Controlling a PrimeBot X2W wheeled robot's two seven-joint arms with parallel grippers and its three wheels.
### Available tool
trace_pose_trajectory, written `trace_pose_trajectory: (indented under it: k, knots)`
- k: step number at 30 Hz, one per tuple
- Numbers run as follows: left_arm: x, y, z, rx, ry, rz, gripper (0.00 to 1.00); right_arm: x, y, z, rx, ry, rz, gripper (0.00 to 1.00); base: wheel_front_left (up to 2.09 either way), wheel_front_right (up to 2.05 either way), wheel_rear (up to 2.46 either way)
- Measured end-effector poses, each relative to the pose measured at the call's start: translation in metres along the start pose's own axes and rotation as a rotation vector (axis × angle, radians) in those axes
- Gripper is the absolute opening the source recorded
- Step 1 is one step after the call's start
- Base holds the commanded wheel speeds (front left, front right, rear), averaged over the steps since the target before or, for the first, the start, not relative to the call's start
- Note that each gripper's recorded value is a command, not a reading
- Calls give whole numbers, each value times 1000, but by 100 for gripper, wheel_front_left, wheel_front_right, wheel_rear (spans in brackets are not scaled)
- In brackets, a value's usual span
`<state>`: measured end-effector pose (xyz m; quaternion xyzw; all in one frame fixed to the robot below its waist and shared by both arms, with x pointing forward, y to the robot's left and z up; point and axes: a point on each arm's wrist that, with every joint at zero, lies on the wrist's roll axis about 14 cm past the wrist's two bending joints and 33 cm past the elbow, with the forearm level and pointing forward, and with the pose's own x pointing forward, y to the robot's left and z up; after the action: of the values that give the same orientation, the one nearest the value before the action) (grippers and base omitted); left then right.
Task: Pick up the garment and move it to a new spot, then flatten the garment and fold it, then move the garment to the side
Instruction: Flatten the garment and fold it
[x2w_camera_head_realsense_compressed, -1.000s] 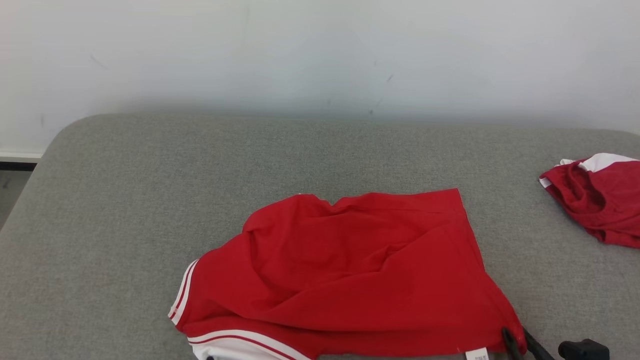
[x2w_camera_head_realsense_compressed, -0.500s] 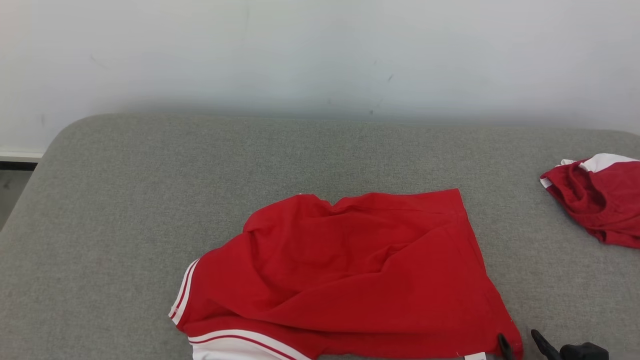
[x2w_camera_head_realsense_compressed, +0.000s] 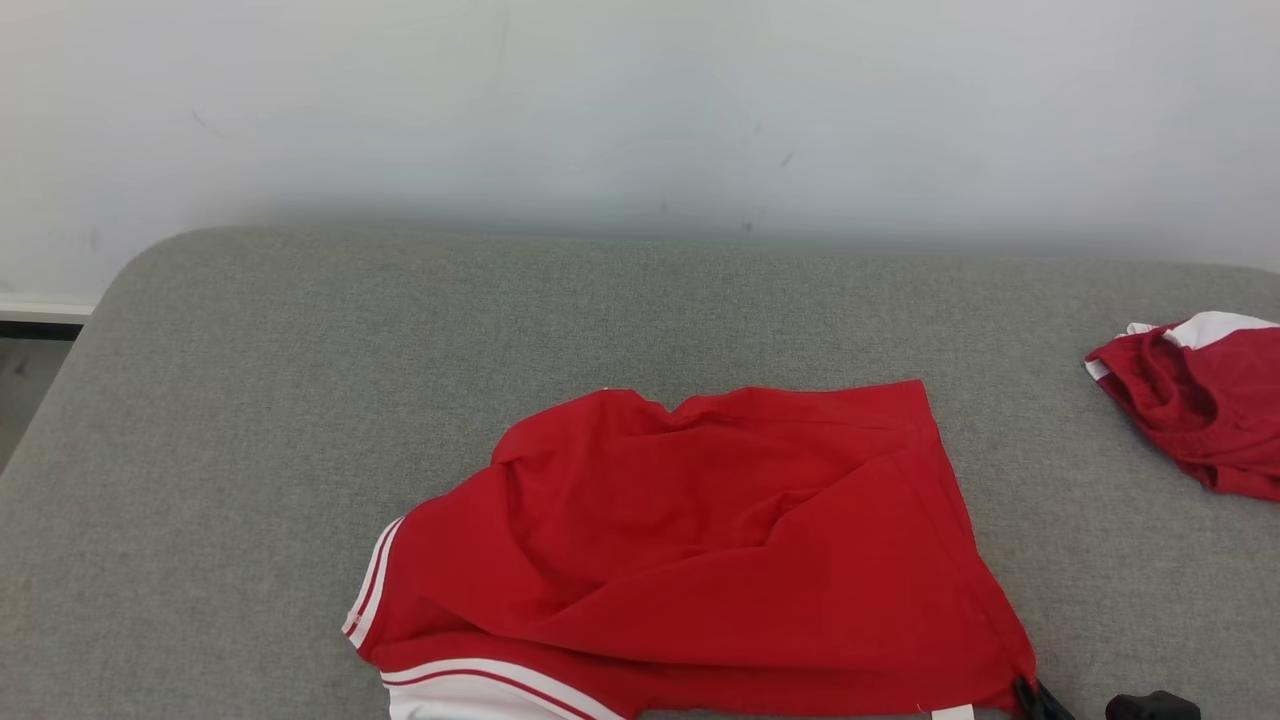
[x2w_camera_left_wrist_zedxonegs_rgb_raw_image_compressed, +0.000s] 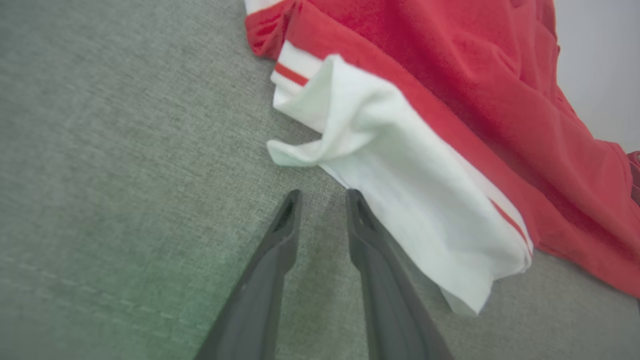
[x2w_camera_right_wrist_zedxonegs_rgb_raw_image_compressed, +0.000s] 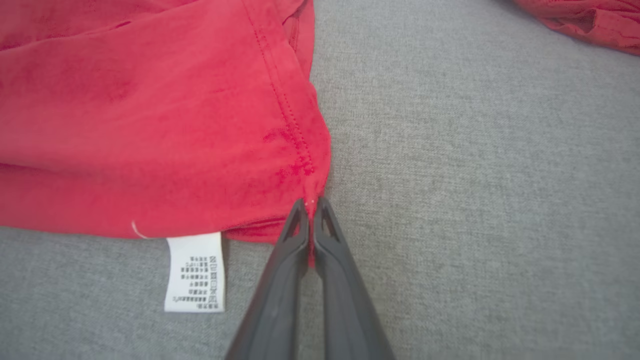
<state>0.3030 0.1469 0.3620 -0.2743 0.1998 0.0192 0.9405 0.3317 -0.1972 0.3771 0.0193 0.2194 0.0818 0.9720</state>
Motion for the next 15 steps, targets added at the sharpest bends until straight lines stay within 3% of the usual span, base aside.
trace_pose_trajectory:
  k: [7,8,9,10,11,12,15]
  knots:
    - [-1,-4,3,3,-11,-13,0,0,-4,5,1,-35,-10,0,0,0,0]
    - [-2,-3,3,9,-14,-11,0,0,-3,5,2,-36,-9,22,0,0,0]
    - [-4,-1,3,21,-14,-7,0,0,-3,6,3,-41,-10,53,0,0,0]
    - [-6,1,3,31,-17,-4,27,0,-3,7,3,-46,-10,100,0,0,0]
    - [-7,2,5,47,-25,-7,69,0,-3,8,3,-53,-10,100,0,0,0]
    - [-8,2,8,64,-34,-5,100,-1,-3,8,4,-56,-10,100,0,0,0]
    - [-9,1,21,109,-74,-14,100,-3,-3,8,8,-61,-10,100,0,0,0]
